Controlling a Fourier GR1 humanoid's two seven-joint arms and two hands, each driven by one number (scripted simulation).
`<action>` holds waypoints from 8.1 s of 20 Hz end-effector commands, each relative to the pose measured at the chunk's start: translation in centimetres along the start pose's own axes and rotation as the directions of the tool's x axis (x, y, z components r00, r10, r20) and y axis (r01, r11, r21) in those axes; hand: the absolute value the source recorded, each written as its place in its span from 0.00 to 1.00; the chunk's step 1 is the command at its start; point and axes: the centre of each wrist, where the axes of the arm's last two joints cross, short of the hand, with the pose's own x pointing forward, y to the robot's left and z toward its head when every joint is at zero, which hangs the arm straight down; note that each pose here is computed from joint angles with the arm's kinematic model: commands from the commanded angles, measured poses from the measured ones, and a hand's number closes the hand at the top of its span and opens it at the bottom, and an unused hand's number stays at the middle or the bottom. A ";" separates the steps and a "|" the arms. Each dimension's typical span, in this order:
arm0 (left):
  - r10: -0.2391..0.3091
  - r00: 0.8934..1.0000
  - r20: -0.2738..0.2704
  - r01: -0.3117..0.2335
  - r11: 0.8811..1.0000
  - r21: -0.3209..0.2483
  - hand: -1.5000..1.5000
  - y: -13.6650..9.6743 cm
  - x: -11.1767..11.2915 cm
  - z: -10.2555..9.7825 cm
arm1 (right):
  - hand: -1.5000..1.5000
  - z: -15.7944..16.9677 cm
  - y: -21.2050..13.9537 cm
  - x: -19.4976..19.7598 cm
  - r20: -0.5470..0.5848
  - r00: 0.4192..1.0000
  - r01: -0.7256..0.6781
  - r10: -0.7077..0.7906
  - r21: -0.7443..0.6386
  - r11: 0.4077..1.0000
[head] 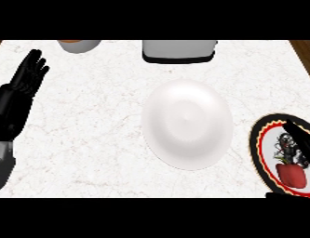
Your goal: Pick the bell pepper from the plate and place it in the plate
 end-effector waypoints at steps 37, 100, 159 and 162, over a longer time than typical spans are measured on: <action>0.008 1.000 0.005 -0.007 1.000 -0.010 0.50 -0.8 -1.5 0.2 | 0.00 -2.7 2.4 -3.5 -0.408 0.739 -0.254 0.537 0.569 0.782; -0.004 1.000 0.005 0.004 0.999 -0.032 0.50 -0.6 -1.8 -0.6 | 1.00 -11.2 3.2 16.5 -0.207 0.975 0.056 -0.086 -0.147 0.988; 0.010 1.000 -0.011 -0.010 1.000 -0.006 0.50 -0.3 -1.0 0.7 | 0.00 0.1 -1.5 -5.1 -0.077 0.780 0.523 -0.621 -0.464 0.715; 0.012 1.000 -0.016 -0.012 1.000 -0.008 0.50 -1.4 -0.6 -0.9 | 0.00 1.2 -2.4 -7.3 -0.063 0.805 0.506 -0.590 -0.445 0.739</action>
